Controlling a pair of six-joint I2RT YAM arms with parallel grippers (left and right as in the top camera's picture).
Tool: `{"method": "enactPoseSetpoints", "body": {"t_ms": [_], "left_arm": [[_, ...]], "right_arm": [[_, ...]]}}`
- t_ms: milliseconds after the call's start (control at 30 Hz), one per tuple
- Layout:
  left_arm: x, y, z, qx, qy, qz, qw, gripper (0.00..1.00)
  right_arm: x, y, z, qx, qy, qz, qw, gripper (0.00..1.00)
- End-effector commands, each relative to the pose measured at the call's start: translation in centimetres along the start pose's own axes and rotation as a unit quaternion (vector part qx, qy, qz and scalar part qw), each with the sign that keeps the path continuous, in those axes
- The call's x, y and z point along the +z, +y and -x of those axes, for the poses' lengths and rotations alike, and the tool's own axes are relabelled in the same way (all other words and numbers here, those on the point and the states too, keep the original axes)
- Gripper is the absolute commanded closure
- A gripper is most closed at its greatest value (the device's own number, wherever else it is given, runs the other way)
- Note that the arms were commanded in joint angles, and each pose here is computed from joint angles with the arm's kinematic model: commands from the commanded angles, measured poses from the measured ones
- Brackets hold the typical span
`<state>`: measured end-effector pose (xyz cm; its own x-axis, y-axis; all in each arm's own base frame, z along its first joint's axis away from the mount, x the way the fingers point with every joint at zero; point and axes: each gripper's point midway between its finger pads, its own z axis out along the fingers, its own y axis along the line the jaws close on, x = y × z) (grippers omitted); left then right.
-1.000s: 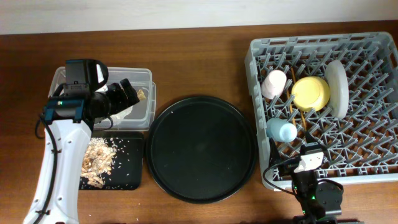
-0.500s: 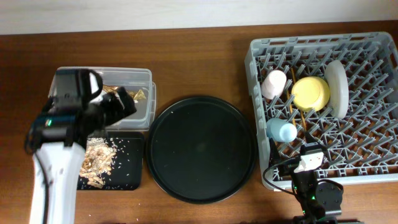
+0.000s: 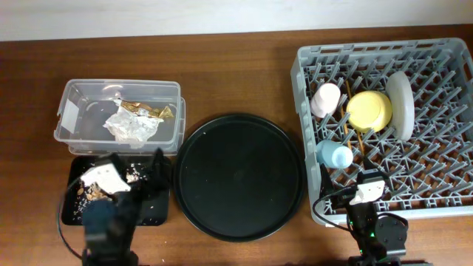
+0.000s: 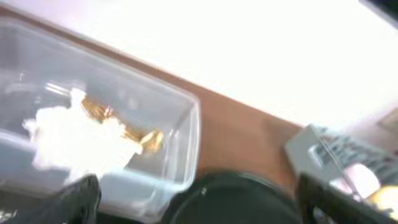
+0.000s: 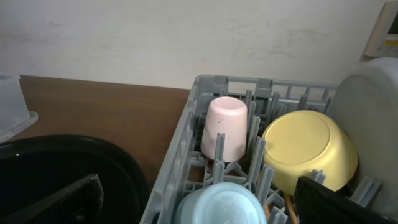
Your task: Sort waste into correct bins and load items into the dishwasher rack
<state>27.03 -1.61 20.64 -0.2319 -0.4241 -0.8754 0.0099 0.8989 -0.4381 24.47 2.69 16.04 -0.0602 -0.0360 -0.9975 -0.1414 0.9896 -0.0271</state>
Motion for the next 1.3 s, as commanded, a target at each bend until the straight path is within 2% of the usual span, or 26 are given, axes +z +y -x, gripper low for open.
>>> {"method": "enactPoseSetpoints", "body": {"t_ms": [0,167,300,400,500,567,1267], "left_arm": [[-0.5,-0.1,0.1,0.013,-0.08,-0.036,0.996,0.01],[-0.4,1.7,-3.4,0.013,-0.08,-0.032,0.996,0.01],[-0.9,5.4,-5.5,0.031,-0.05,0.065,0.996,0.01],[-1.4,4.8,-4.5,0.176,-0.066,0.06,0.98,0.01],[-1.6,4.1,-4.1,0.271,-0.073,0.056,0.958,0.01],[-1.5,3.3,-4.4,0.307,-0.069,0.042,0.948,0.01],[-1.5,3.1,-4.6,0.307,-0.068,0.035,0.949,0.01]], "right_arm": [[0.0,0.0,-0.2,0.003,0.002,-0.002,1.0,0.02],[0.0,0.0,-0.2,0.003,0.002,-0.002,1.0,0.02],[0.0,0.0,-0.2,0.003,0.002,-0.002,1.0,0.01],[0.0,0.0,-0.2,0.003,0.002,-0.002,1.0,0.01],[0.0,0.0,-0.2,0.003,0.002,-0.002,1.0,0.01],[0.0,0.0,-0.2,0.003,0.002,-0.002,1.0,0.01],[0.0,0.0,-0.2,0.003,0.002,-0.002,1.0,0.01]]}}
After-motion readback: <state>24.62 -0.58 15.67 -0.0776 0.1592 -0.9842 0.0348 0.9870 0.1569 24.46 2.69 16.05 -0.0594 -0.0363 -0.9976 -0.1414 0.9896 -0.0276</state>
